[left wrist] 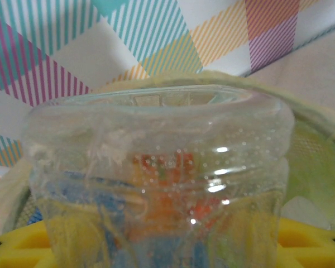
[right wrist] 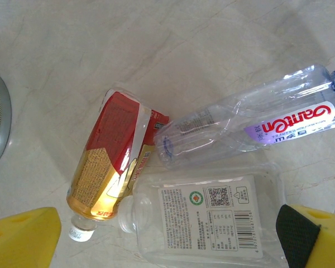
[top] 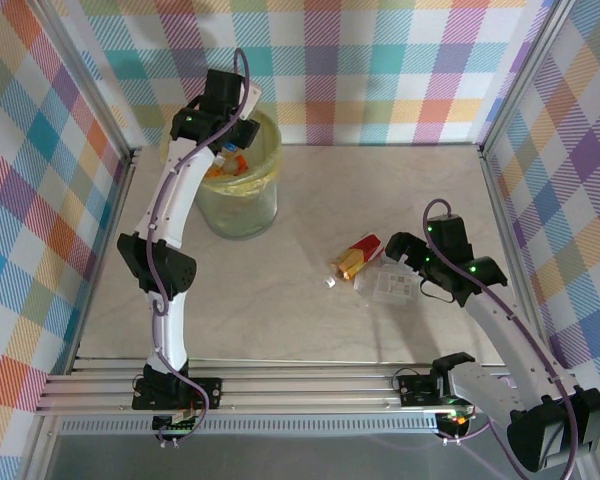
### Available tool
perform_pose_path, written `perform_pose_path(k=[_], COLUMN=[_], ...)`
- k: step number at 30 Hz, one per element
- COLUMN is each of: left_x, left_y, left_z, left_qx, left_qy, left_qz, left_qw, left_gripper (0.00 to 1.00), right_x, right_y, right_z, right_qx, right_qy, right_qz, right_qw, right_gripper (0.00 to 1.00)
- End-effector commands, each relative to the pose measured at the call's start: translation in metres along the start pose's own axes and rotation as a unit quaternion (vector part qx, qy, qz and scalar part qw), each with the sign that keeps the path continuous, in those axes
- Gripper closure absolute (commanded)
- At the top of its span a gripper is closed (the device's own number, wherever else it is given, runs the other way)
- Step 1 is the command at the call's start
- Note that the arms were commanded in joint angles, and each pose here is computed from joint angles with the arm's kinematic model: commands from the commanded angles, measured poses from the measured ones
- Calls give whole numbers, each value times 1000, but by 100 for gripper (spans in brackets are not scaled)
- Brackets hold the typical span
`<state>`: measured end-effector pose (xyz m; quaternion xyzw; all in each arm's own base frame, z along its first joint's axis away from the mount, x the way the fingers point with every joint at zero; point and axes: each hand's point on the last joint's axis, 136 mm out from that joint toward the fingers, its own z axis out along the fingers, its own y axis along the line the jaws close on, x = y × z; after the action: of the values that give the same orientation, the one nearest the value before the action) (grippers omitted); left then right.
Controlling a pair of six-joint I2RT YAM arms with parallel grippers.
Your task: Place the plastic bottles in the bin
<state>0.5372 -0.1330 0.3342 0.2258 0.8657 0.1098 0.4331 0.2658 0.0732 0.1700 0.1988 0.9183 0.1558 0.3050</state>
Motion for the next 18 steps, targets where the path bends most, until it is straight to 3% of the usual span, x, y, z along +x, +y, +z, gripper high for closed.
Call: perform_pose_path(k=[1, 3, 7, 18], left_x=[7, 8, 6, -2], left_y=[8, 7, 5, 11], left_z=[0, 1, -1, -8], left_qx=[-10, -10, -3, -12], left_qy=[15, 17, 13, -3], left_qz=[-4, -5, -7, -27], left_qw=[1000, 1000, 1000, 1000], left_gripper=[34, 21, 11, 10], right_x=[0, 0, 0, 2], right_y=[3, 2, 3, 4], right_z=[3, 3, 5, 7], right_qx=[-9, -9, -10, -13], right_qy=[-2, -1, 2, 6], right_qz=[2, 3, 4, 5], right_qw=[1000, 1000, 1000, 1000], right_gripper=[0, 0, 0, 0])
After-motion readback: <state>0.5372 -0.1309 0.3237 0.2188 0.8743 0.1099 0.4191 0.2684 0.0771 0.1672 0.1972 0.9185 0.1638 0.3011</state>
